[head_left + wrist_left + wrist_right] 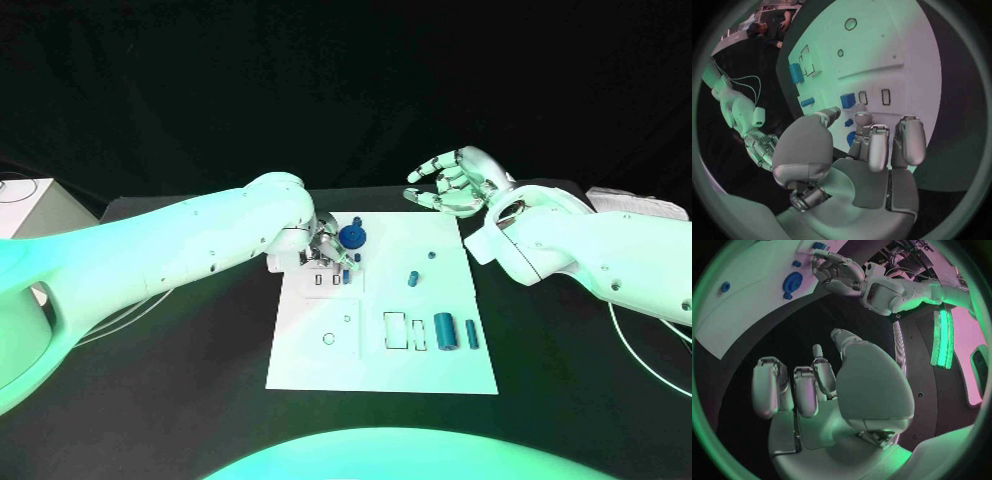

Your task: Assemble the parts on the task board

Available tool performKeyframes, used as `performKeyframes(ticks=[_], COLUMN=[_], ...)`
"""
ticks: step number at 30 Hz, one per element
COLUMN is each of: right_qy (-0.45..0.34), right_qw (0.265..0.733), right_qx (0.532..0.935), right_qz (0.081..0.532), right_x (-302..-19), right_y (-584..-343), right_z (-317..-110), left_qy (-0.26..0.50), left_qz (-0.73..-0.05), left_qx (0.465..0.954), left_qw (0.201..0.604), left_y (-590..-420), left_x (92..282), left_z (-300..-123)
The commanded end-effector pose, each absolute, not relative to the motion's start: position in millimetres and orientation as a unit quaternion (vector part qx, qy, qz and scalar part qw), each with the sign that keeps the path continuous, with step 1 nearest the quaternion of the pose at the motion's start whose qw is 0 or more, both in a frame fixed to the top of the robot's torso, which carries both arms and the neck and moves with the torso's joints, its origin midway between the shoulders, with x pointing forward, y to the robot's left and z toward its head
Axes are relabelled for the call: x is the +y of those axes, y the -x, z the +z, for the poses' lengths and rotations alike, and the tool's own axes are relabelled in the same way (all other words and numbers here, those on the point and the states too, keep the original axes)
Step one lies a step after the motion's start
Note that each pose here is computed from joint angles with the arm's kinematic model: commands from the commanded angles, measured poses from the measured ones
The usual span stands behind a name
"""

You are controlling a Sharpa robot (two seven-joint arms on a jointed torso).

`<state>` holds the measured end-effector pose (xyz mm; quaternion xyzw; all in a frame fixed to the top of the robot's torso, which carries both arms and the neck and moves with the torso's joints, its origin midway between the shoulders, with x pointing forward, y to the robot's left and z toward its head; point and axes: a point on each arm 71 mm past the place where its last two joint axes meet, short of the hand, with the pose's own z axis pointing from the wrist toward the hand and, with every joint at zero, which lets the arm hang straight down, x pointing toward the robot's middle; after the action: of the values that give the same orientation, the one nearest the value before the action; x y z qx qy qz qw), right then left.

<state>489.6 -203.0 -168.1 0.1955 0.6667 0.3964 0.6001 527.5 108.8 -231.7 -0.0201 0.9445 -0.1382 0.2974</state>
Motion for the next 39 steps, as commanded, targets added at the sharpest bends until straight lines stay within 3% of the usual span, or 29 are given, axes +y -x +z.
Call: performKeyframes(ticks=[1,39], right_qy=[-0.188,-0.187], right_qw=[0.597,0.593], right_qx=[0.671,0.676], right_qz=[0.397,0.396], right_x=[-201.3,-198.4], right_y=[-489.4,-490.1], right_z=[-168.2,-169.9], left_qy=[0.008,0.028], left_qz=[-0.147,-0.179], left_qx=[0.947,0.950], left_qw=[0.287,0.256], left_y=[-524.9,-520.8], left_x=[104.8,104.0], left_z=[-232.9,-235.5])
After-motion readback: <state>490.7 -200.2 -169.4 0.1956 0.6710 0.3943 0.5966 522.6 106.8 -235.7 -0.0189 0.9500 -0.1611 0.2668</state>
